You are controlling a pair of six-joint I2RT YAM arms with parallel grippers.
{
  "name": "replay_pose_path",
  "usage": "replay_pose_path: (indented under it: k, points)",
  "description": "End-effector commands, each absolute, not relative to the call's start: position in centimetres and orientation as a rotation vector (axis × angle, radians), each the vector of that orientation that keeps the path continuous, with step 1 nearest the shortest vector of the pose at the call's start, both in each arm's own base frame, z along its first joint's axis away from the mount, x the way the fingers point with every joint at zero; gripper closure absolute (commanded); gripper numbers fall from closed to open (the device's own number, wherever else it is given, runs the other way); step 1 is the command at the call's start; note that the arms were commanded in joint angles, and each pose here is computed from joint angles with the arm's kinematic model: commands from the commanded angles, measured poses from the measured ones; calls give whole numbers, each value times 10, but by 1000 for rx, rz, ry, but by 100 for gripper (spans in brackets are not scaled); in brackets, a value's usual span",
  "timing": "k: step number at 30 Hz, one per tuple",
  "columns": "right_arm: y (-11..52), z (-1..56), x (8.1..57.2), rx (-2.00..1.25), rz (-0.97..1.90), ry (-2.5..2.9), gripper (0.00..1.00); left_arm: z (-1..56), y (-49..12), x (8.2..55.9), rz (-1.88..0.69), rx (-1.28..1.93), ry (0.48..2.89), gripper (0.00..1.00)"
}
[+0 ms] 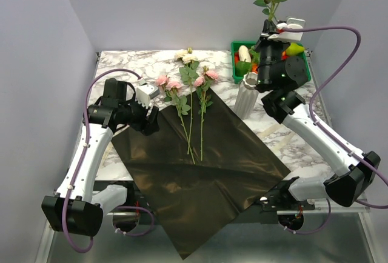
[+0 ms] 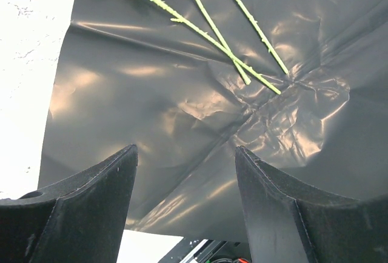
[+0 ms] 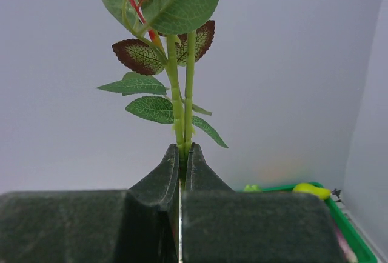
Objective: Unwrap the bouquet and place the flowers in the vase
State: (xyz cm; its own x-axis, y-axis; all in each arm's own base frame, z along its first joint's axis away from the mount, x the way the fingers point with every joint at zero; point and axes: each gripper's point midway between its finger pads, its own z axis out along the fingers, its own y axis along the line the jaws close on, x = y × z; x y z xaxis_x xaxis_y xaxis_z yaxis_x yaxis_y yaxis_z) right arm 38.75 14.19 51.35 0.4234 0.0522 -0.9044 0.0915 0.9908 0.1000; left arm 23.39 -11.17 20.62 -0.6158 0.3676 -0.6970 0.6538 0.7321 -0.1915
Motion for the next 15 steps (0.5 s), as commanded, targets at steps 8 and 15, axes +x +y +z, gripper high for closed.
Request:
replay_pose_path:
  k: [8, 15]
  points:
    - [102, 499, 395, 188, -126, 1126, 99, 214, -112, 227, -579, 786, 2247, 26]
    - [106, 467, 410, 173, -129, 1185, 99, 220, -112, 229, -574, 787, 2235, 26]
